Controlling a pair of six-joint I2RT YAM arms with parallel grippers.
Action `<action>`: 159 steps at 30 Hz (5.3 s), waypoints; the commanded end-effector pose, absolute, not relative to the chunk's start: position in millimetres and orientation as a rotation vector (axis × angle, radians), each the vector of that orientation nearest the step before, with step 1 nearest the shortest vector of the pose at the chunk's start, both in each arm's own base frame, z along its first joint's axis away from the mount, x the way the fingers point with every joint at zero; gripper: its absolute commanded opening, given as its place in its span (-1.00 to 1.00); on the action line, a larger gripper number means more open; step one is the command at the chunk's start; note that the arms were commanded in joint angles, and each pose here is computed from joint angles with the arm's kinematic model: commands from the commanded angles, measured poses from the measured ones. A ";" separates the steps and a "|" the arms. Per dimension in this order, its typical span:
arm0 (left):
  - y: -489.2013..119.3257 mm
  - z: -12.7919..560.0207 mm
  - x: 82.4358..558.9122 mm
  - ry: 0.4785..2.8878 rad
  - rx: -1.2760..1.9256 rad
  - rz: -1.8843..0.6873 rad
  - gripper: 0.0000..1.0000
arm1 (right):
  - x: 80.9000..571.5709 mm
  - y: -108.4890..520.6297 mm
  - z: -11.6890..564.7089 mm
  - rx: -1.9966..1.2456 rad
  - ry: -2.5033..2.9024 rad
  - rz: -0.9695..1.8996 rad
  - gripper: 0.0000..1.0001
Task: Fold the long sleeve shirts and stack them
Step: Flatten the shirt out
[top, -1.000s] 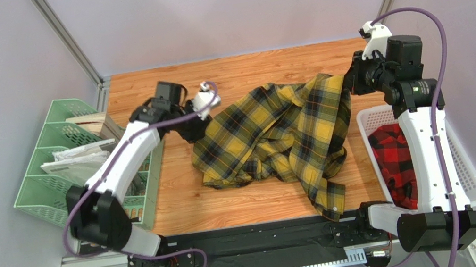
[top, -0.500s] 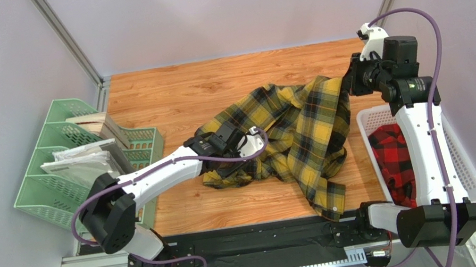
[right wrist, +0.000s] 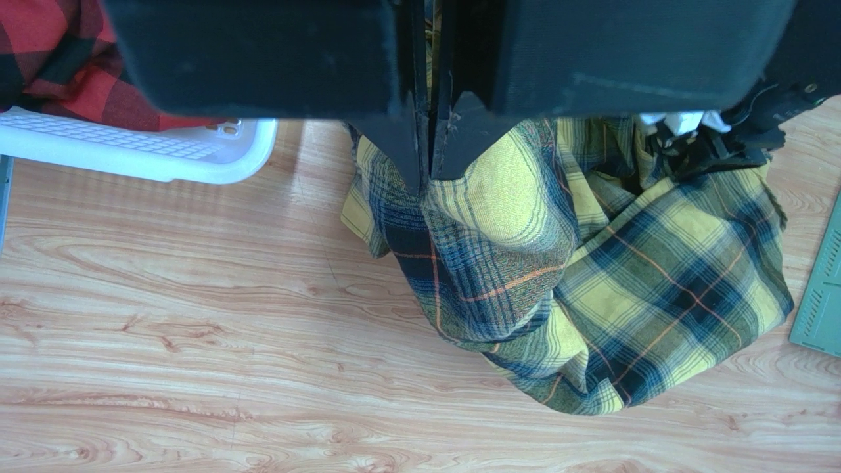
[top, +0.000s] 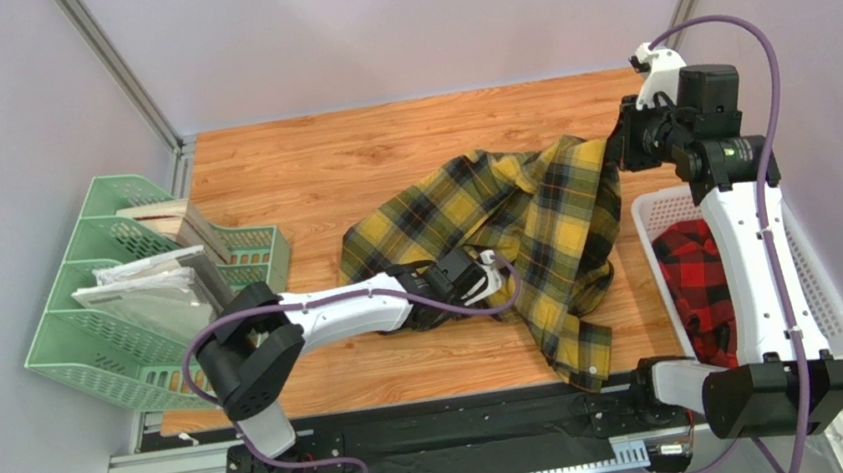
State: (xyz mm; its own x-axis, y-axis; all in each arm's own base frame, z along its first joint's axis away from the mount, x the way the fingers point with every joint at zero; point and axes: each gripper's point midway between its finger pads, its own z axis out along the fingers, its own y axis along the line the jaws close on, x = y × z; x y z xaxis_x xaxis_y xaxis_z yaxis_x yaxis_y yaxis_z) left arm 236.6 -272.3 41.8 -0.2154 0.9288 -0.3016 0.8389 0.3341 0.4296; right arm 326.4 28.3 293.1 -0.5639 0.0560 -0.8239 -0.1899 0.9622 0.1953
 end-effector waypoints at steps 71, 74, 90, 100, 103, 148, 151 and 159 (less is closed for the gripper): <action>-192.2 123.0 321.6 1.965 1.532 0.377 -0.13 | 340.2 31.4 300.4 -0.146 2.121 0.343 -1.00; -178.8 105.9 324.0 2.038 1.550 0.346 -0.23 | 339.7 31.1 301.2 -0.148 2.118 0.340 -1.00; -174.0 90.1 309.4 2.174 1.428 0.081 0.17 | 340.0 30.2 301.5 -0.134 2.118 0.336 -1.00; -156.9 72.4 318.9 2.144 1.281 0.212 0.15 | 341.3 29.6 299.2 -0.130 2.123 0.335 -1.00; -152.4 76.7 324.4 2.115 1.250 0.251 -0.04 | 342.5 29.4 298.6 -0.131 2.124 0.335 -1.00; -93.7 554.3 304.1 1.283 0.770 0.069 -1.00 | 251.2 -5.3 686.8 -0.128 0.998 -0.109 -1.00; -85.3 569.6 260.1 1.183 0.729 0.081 -1.00 | 191.2 -5.8 703.6 -0.116 0.906 -0.166 -1.00; -62.2 652.9 162.8 0.910 0.582 0.107 -1.00 | 54.7 -0.6 760.7 -0.078 0.593 -0.238 -1.00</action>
State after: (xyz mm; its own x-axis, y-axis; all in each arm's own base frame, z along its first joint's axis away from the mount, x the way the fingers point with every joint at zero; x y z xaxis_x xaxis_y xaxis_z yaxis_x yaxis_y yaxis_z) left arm 183.0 -69.3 609.8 0.5329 0.3829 -0.7546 0.2191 0.7989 0.5601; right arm 97.7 11.5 723.4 0.7130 -0.1813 -0.6773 0.0771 0.9804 -0.1812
